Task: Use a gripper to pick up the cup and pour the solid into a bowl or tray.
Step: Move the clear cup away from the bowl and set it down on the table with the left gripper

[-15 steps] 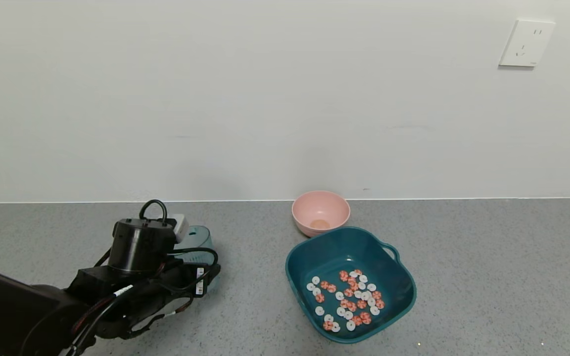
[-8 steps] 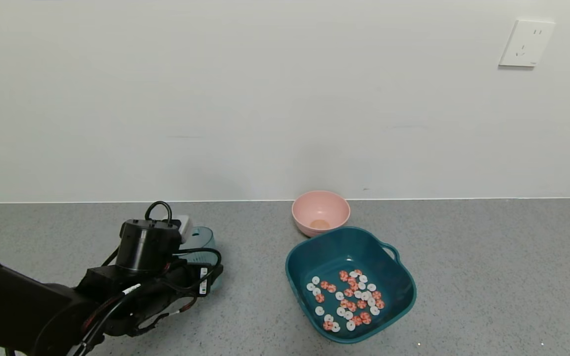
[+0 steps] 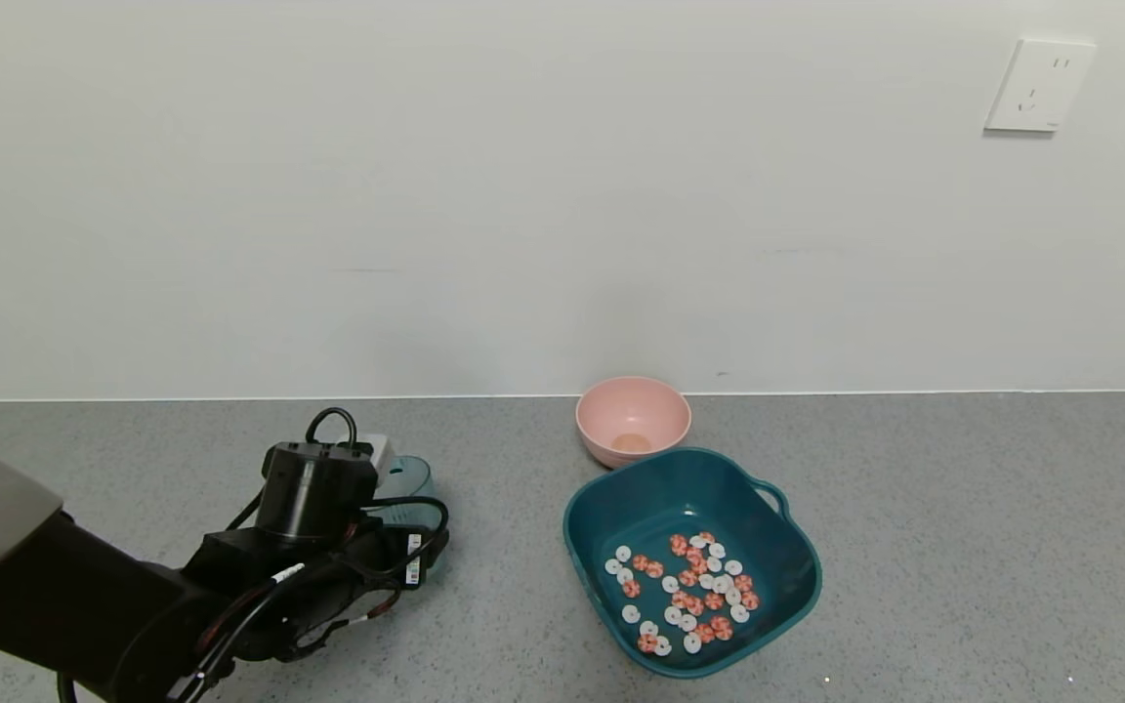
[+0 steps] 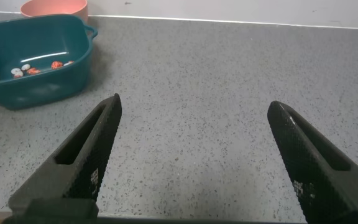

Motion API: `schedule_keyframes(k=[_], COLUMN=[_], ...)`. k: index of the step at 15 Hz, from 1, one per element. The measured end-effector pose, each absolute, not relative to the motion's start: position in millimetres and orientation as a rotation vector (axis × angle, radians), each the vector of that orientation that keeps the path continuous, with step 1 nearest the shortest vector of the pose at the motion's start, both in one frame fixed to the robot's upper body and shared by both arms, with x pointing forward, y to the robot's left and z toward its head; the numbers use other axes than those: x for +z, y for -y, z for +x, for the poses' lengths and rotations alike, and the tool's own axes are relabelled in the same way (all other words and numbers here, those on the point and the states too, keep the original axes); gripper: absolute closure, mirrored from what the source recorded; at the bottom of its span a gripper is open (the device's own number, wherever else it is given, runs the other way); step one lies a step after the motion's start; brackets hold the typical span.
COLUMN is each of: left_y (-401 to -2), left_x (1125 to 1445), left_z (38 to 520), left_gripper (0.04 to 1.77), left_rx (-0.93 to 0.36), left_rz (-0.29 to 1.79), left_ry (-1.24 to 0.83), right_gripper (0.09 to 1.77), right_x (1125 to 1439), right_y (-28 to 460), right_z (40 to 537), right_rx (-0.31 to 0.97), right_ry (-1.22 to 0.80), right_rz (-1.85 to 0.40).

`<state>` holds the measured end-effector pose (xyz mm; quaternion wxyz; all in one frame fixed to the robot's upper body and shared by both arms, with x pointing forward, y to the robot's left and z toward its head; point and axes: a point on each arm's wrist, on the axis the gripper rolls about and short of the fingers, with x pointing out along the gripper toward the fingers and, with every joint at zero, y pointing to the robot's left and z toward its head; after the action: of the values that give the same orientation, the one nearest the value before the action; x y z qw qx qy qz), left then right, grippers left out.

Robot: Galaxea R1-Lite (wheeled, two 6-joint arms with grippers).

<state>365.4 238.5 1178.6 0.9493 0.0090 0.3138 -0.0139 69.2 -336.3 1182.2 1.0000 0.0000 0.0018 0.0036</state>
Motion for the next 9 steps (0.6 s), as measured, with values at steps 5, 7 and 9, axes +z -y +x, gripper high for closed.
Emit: schedule_keyframes(k=[5, 7, 9], left_y=[-236.2, -236.4, -237.0], left_x=[1173.5, 1173.6, 1175.7], left_z=[367.7, 367.2, 365.6], left_gripper=[0.28, 0.24, 0.2], left_rx=[-0.032, -0.031, -0.032], left_rz=[0.021, 0.021, 0.019], left_ry=[-0.639, -0.639, -0.634], right_gripper=[0.15, 0.15, 0.15], right_x=[1182.2, 1182.2, 1182.2], right_y=[336.3, 336.3, 336.3], right_z=[69.2, 69.2, 69.2], right_rx=[0.008, 0.007, 0.007], right_ry=[-0.004, -0.004, -0.004], right_rz=[0.0, 0.0, 0.0])
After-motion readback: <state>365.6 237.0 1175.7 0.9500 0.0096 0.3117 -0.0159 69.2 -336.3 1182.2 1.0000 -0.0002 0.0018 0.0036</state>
